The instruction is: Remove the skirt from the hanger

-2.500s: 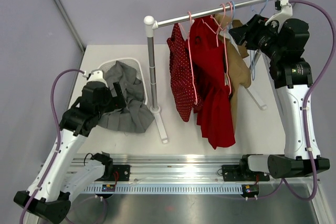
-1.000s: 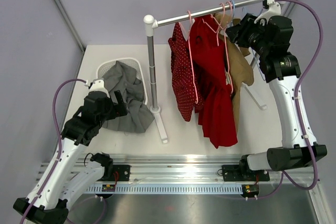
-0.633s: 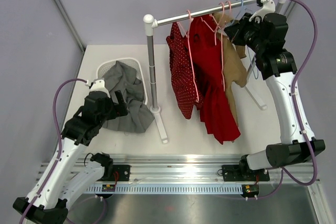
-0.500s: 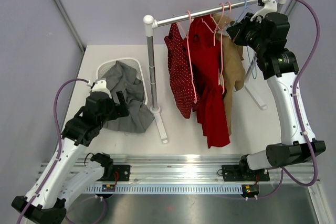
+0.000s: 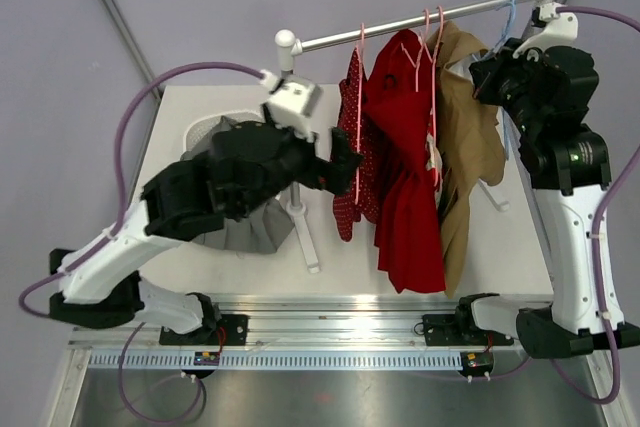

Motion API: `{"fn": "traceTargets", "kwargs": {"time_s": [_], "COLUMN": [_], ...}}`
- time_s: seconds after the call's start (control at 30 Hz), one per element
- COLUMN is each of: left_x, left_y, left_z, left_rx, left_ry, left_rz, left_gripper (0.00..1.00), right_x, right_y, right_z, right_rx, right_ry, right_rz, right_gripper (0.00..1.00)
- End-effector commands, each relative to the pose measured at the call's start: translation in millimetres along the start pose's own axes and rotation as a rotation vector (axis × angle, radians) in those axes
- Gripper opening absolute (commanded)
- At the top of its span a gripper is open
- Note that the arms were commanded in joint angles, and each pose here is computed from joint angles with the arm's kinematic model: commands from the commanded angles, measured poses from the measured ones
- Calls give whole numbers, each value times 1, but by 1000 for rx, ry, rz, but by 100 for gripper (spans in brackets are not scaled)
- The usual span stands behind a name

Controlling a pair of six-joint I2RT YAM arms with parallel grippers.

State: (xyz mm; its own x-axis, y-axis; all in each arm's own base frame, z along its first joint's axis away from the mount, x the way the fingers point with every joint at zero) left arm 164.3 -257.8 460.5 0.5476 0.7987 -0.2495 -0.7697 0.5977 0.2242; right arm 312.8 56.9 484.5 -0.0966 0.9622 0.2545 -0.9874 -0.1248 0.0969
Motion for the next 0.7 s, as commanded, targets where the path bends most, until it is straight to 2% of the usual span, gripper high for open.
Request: {"fn": "traceTargets", "kwargs": {"time_s": [0.0, 0.1, 0.23, 0.5, 0.67], "left_x": [-76, -134, -190, -229, -223], "left_y": [-25, -44, -50, -64, -84], "left_z": [-10, -33, -63, -105, -120], "left_rx": [22, 50, 73, 90, 78], "left_ry": [-137, -164, -176, -142, -172], "left_rz": [-167, -331, -492, -591, -469], "left_gripper": [98, 98, 98, 98, 96], "right_x": [5, 3, 5, 7, 10], "right_y": [32, 38, 49, 68, 82], "right_z": [36, 37, 40, 41, 42], "right_rx": [-152, -121, -103, -71, -56], "right_ry": [-9, -33, -57, -85, -93], "right_rz": [4, -20, -21, -16, 2], "right_gripper": [0, 0, 0, 0, 0]}}
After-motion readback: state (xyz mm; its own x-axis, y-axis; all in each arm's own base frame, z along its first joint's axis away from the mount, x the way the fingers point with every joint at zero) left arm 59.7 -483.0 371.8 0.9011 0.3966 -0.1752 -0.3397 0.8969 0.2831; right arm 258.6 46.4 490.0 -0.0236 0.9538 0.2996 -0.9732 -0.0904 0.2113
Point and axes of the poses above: each gripper's point midway between its finger pads, its own y axis back along the fingers, its own x axis along the line the jaws close on, z = x × y, the point moved 4 cm from there along y, back along the fingers
